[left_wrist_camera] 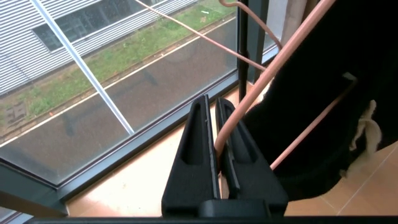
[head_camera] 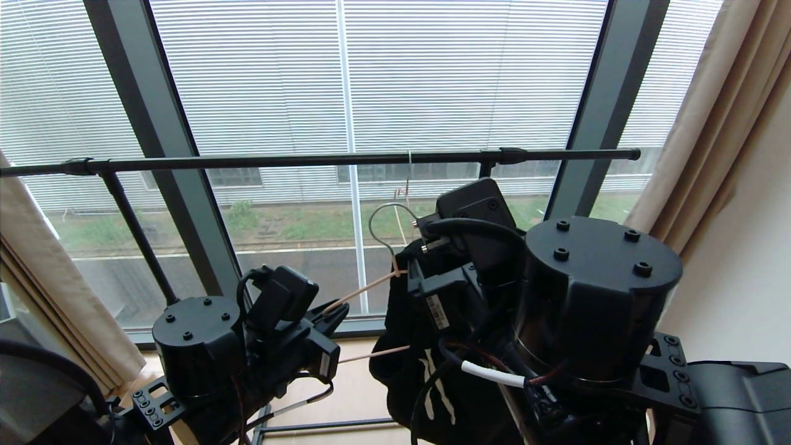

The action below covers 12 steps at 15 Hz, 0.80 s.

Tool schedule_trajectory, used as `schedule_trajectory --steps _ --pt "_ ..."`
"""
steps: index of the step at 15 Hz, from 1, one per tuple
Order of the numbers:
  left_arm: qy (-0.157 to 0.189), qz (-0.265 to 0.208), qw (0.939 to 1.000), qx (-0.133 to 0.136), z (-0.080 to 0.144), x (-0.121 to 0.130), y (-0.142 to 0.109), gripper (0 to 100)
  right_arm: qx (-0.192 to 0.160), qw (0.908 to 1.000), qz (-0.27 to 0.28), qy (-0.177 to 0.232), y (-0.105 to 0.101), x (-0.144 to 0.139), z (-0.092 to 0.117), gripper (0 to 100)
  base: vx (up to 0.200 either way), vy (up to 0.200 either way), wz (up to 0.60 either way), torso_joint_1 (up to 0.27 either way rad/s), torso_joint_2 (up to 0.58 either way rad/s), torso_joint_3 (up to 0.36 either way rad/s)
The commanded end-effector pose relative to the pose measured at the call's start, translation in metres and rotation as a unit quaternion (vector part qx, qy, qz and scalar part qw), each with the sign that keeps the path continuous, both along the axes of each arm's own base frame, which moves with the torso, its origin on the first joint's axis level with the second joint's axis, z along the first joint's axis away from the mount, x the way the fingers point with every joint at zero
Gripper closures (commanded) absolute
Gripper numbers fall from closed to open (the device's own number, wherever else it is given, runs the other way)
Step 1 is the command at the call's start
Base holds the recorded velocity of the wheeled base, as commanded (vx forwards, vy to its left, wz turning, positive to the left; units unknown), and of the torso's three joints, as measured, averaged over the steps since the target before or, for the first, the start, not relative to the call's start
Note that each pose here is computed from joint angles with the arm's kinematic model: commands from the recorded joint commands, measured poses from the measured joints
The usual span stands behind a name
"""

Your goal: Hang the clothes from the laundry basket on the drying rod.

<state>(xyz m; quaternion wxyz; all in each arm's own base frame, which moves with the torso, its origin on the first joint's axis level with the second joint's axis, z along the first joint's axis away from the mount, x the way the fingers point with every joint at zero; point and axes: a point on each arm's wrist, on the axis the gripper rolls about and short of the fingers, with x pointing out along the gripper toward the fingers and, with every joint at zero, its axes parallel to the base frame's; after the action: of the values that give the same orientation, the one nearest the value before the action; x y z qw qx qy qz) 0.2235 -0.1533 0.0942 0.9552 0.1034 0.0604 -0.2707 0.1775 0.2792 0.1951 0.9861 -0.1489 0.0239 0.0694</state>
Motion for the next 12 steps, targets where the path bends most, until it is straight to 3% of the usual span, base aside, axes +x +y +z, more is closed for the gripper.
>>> schedule_trajectory --steps 1,12 --pt "0.0 0.0 1.0 0.0 0.0 0.0 0.0 100 -0.001 1.0 0.001 0.0 -0.004 -0.003 0.001 0 0.0 0.0 0.0 0.0 0.0 0.0" --pt "-0.001 0.002 0.9999 -0.01 0.002 0.001 -0.001 100 -0.018 0.9991 0.037 -0.004 -0.016 -0.018 0.008 0 0.0 0.0 0.0 0.0 0.0 0.0"
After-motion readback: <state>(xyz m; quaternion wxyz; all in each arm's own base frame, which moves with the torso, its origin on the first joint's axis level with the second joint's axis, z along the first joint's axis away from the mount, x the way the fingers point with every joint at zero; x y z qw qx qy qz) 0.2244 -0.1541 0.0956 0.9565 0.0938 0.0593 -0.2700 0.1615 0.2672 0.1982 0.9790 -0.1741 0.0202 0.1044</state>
